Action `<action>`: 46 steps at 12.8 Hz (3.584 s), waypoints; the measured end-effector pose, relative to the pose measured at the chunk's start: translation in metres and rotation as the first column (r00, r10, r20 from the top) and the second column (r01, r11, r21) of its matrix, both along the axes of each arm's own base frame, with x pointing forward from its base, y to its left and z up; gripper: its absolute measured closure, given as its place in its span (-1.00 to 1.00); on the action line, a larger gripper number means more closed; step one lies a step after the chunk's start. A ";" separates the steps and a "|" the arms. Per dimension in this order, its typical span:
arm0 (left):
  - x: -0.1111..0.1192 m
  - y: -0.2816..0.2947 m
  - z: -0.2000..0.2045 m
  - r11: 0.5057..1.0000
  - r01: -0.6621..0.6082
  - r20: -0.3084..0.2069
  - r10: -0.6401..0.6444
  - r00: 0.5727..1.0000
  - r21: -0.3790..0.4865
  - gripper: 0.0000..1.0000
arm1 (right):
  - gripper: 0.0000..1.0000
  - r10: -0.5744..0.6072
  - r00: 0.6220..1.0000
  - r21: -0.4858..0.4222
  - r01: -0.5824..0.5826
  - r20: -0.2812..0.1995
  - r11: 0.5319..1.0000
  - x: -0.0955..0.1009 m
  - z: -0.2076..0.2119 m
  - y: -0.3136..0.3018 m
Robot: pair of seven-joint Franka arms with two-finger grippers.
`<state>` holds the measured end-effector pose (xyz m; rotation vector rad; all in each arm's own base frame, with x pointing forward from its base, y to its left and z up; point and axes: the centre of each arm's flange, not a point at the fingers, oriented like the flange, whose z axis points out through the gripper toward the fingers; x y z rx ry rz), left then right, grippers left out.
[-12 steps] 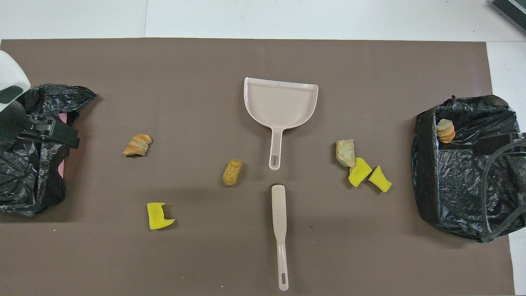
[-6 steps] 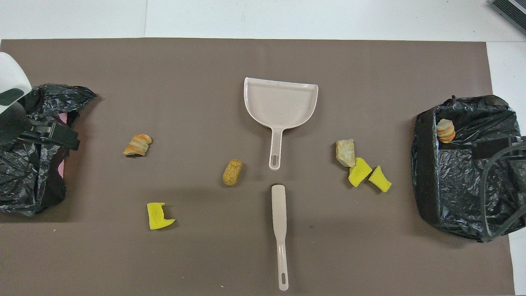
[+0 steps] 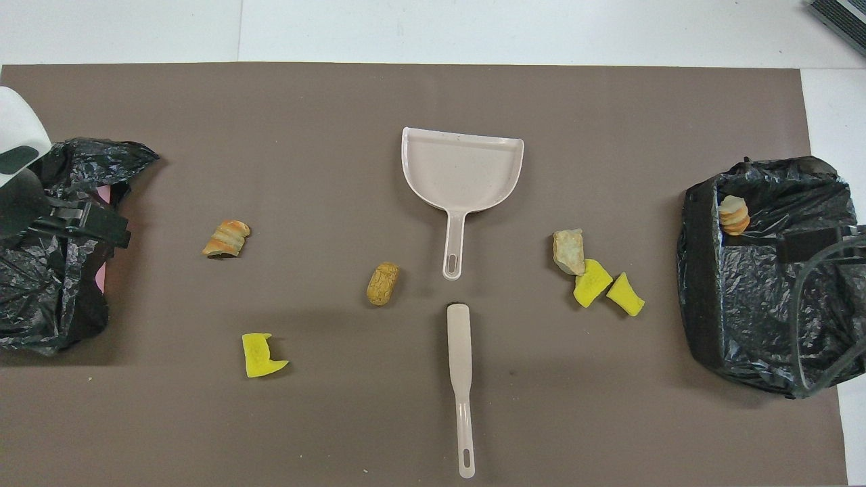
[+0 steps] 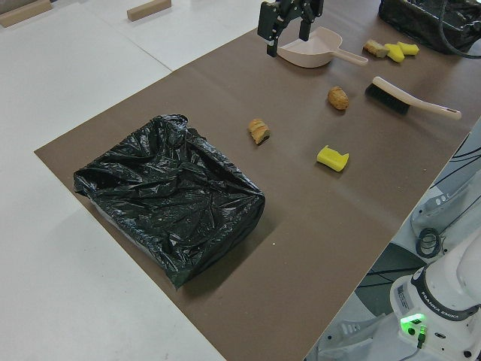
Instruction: Sweep and dump trash in bin
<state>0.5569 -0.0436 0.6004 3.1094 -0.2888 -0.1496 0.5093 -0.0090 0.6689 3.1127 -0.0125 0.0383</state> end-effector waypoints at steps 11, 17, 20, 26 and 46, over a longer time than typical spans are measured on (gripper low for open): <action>-0.008 0.001 -0.009 1.000 0.001 -0.012 -0.001 1.000 -0.003 -1.00 | -1.00 0.005 1.000 0.001 -0.005 -0.009 1.000 -0.003 -0.001 -0.005; -0.015 -0.008 -0.019 1.000 0.019 -0.005 -0.019 1.000 -0.008 -1.00 | -1.00 0.059 0.998 0.002 -0.059 -0.025 0.998 0.017 -0.075 0.021; -0.029 -0.028 -0.040 0.998 0.058 0.054 -0.056 0.997 -0.024 -1.00 | -1.00 0.133 0.991 0.005 -0.132 -0.009 0.991 0.036 -0.105 0.072; -0.057 -0.069 -0.110 0.989 0.141 0.127 -0.136 0.983 -0.035 -1.00 | -1.00 0.047 0.999 0.026 -0.048 0.022 0.999 0.066 -0.193 0.228; -0.271 -0.314 -0.246 0.989 0.101 0.158 -0.083 0.984 -0.106 -1.00 | -0.40 -0.012 1.000 0.103 0.011 0.009 0.995 0.080 -0.319 0.346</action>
